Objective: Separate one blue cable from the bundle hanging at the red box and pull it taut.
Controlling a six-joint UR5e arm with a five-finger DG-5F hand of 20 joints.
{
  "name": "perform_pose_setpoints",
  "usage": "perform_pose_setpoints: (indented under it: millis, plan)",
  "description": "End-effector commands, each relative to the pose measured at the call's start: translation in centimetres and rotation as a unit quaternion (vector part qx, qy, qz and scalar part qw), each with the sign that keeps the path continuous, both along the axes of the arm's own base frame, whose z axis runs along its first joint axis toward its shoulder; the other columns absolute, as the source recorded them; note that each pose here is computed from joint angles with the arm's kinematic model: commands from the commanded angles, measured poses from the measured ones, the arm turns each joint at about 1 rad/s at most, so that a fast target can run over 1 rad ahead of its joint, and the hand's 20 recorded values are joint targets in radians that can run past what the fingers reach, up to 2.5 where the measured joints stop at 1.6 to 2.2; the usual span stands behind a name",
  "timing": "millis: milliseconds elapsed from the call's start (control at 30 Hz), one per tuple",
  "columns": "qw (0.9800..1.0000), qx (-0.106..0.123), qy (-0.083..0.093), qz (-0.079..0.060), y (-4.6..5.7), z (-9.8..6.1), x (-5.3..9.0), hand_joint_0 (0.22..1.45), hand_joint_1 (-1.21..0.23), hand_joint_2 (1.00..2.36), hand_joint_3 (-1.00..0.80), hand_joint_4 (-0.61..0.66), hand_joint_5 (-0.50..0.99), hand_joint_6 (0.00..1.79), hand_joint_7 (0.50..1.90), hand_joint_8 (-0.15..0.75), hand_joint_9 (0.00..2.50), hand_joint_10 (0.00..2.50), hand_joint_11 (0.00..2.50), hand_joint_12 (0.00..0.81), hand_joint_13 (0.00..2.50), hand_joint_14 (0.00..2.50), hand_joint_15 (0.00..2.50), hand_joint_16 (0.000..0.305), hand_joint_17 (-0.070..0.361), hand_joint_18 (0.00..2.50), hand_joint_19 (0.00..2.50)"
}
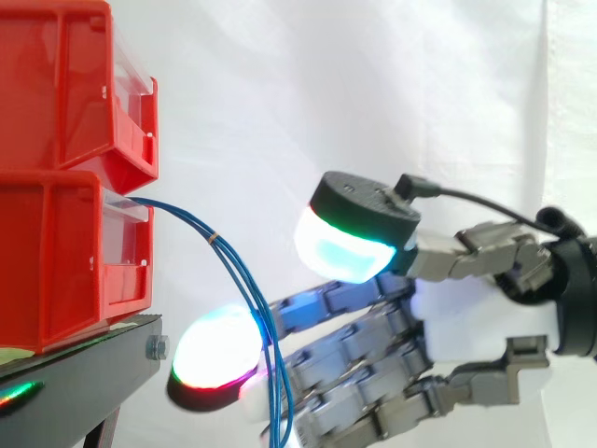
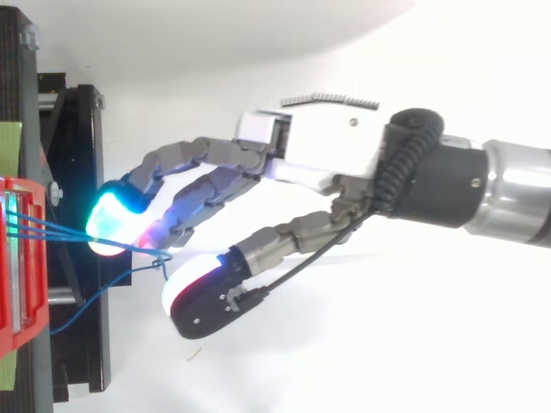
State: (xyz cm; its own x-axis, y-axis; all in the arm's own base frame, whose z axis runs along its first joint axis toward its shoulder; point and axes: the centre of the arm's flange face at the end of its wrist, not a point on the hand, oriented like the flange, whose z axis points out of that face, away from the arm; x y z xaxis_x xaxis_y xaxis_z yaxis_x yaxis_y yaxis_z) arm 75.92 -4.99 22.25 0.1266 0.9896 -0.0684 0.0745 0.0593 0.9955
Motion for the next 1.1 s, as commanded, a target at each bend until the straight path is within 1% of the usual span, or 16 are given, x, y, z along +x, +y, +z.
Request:
perform_pose_setpoints:
  millis: [0, 33, 67, 100, 167, 233, 267, 433, 633, 833, 900, 933, 967, 1000, 1033, 1067]
  plan:
    - [0.9997, 0.020, -0.007, 0.009, 0.2, -1.1, 1.3, 0.52, -0.71, 1.00, -0.50, 0.19, -0.15, 0.50, 0.74, 0.251, 0.82, 0.01, 0.27, 0.316, 0.73, 0.01, 0.35, 0.037, 0.084, 0.52, 0.32]
    - [0.9994, 0.029, -0.008, 0.019, 0.2, -1.1, 1.9, 0.53, -0.70, 1.00, -0.50, 0.20, -0.15, 0.50, 0.73, 0.249, 0.82, 0.01, 0.26, 0.315, 0.73, 0.01, 0.36, 0.037, 0.084, 0.52, 0.32]
    - [0.9992, 0.032, -0.007, 0.023, 0.3, -1.4, 1.9, 0.53, -0.69, 1.00, -0.50, 0.20, -0.14, 0.50, 0.74, 0.249, 0.83, 0.01, 0.26, 0.315, 0.74, 0.01, 0.36, 0.037, 0.083, 0.51, 0.33]
    - [0.9992, 0.032, -0.007, 0.023, 0.3, -1.4, 1.9, 0.53, -0.69, 1.00, -0.50, 0.20, -0.14, 0.50, 0.74, 0.250, 0.83, 0.01, 0.27, 0.315, 0.74, 0.02, 0.36, 0.037, 0.083, 0.51, 0.33]
    - [0.9989, 0.034, -0.010, 0.030, 0.4, -1.1, 2.0, 0.54, -0.67, 1.00, -0.50, 0.20, -0.14, 0.50, 0.75, 0.249, 0.85, 0.01, 0.26, 0.313, 0.74, 0.01, 0.36, 0.036, 0.082, 0.52, 0.33]
    - [0.9989, 0.034, -0.009, 0.031, 0.4, -1.1, 2.0, 0.54, -0.67, 1.00, -0.50, 0.20, -0.14, 0.50, 0.75, 0.250, 0.85, 0.01, 0.27, 0.313, 0.75, 0.01, 0.36, 0.036, 0.081, 0.52, 0.33]
    - [0.9987, 0.038, -0.010, 0.032, 0.3, -1.1, 2.0, 0.54, -0.66, 1.00, -0.50, 0.20, -0.14, 0.50, 0.75, 0.249, 0.85, 0.01, 0.27, 0.312, 0.75, 0.01, 0.36, 0.036, 0.081, 0.52, 0.33]
    - [0.9980, 0.053, -0.012, 0.033, 0.1, -1.1, 2.0, 0.56, -0.64, 1.00, -0.50, 0.21, -0.13, 0.50, 0.76, 0.248, 0.89, 0.01, 0.28, 0.310, 0.79, 0.01, 0.37, 0.035, 0.078, 0.54, 0.34]
    - [0.9977, 0.057, -0.010, 0.036, 0.0, -1.2, 2.0, 0.60, -0.65, 1.00, -0.46, 0.21, -0.13, 0.50, 0.79, 0.248, 0.90, 0.01, 0.28, 0.303, 0.80, 0.01, 0.38, 0.034, 0.076, 0.56, 0.36]
    - [0.9979, 0.056, -0.011, 0.032, -0.8, -0.9, 1.9, 0.63, -0.69, 1.01, -0.38, 0.20, -0.12, 0.50, 0.80, 0.246, 0.91, 0.01, 0.31, 0.301, 0.82, 0.02, 0.40, 0.033, 0.075, 0.58, 0.37]
    - [0.9979, 0.055, -0.012, 0.032, -1.3, 0.0, 1.7, 0.64, -0.70, 1.01, -0.37, 0.20, -0.12, 0.50, 0.80, 0.247, 0.92, 0.01, 0.31, 0.301, 0.82, 0.01, 0.40, 0.033, 0.075, 0.58, 0.37]
    - [0.9979, 0.056, -0.012, 0.032, -1.4, 0.2, 1.6, 0.64, -0.70, 1.01, -0.37, 0.20, -0.12, 0.50, 0.80, 0.246, 0.92, 0.01, 0.31, 0.302, 0.82, 0.02, 0.40, 0.033, 0.075, 0.58, 0.37]
    - [0.9980, 0.054, -0.010, 0.030, -1.9, 0.9, 1.3, 0.64, -0.70, 1.01, -0.37, 0.20, -0.12, 0.50, 0.80, 0.247, 0.92, 0.01, 0.31, 0.300, 0.82, 0.01, 0.40, 0.033, 0.075, 0.58, 0.37]
    - [0.9981, 0.054, -0.007, 0.028, -2.2, 1.1, 1.1, 0.64, -0.70, 1.01, -0.38, 0.20, -0.12, 0.50, 0.80, 0.246, 0.92, 0.01, 0.31, 0.299, 0.82, 0.01, 0.40, 0.033, 0.075, 0.58, 0.37]
    - [0.9981, 0.054, -0.007, 0.028, -2.2, 1.1, 1.1, 0.64, -0.71, 1.01, -0.38, 0.20, -0.12, 0.50, 0.81, 0.246, 0.92, 0.01, 0.31, 0.300, 0.82, 0.02, 0.40, 0.033, 0.075, 0.58, 0.37]
    - [0.9983, 0.053, -0.005, 0.026, -2.5, 1.7, 0.9, 0.64, -0.71, 1.01, -0.38, 0.20, -0.12, 0.50, 0.82, 0.246, 0.92, 0.01, 0.32, 0.301, 0.82, 0.01, 0.40, 0.033, 0.075, 0.59, 0.37]
